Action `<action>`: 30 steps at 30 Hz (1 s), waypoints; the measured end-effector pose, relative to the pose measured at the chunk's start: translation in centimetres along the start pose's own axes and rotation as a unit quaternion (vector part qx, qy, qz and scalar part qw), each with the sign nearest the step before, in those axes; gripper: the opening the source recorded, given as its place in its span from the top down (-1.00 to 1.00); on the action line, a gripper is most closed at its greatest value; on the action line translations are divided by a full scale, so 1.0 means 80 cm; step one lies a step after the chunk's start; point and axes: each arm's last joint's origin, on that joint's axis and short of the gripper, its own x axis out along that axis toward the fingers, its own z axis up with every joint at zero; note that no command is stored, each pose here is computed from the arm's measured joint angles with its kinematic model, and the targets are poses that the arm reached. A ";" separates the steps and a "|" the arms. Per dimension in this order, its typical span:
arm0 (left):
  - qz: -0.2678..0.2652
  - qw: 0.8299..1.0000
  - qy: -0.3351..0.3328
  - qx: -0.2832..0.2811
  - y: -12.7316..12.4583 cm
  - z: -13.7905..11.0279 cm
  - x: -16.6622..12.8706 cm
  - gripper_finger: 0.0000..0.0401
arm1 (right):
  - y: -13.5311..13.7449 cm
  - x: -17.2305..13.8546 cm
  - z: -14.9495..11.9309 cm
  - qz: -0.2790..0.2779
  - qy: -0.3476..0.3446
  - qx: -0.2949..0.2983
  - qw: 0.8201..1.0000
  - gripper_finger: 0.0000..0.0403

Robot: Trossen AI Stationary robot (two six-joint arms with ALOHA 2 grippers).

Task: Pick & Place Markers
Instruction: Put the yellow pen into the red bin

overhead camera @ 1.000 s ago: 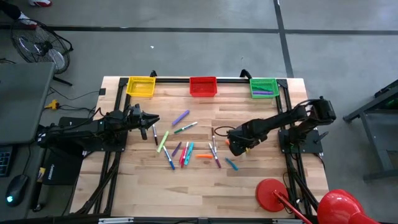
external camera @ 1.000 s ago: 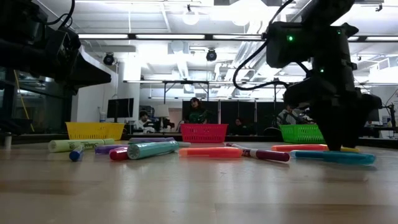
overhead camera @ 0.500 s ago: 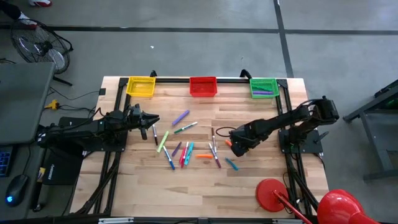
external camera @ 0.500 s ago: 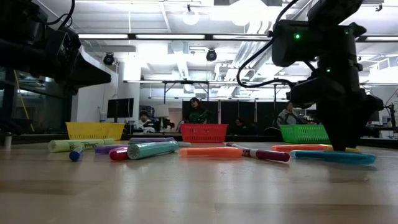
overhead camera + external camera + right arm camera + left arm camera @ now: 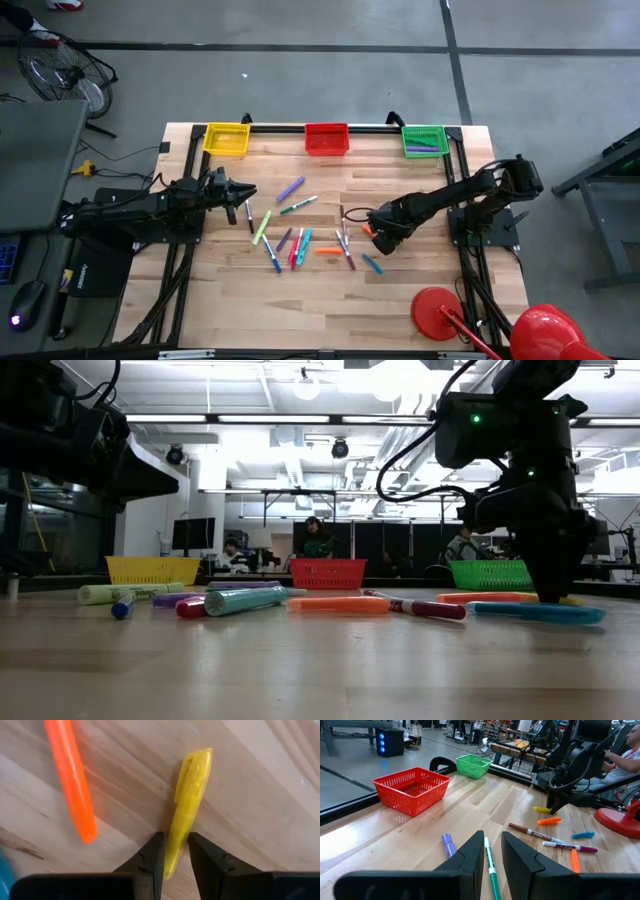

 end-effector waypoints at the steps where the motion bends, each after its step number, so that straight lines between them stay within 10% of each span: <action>1: 0.000 1.000 0.000 0.000 0.000 0.000 0.000 0.68 | 0.000 0.000 0.000 -0.001 -0.002 -0.005 1.000 0.63; 30: 0.000 1.000 0.000 0.000 0.000 0.000 0.000 0.68 | -0.007 -0.025 0.005 -0.033 -0.085 -0.113 0.989 0.87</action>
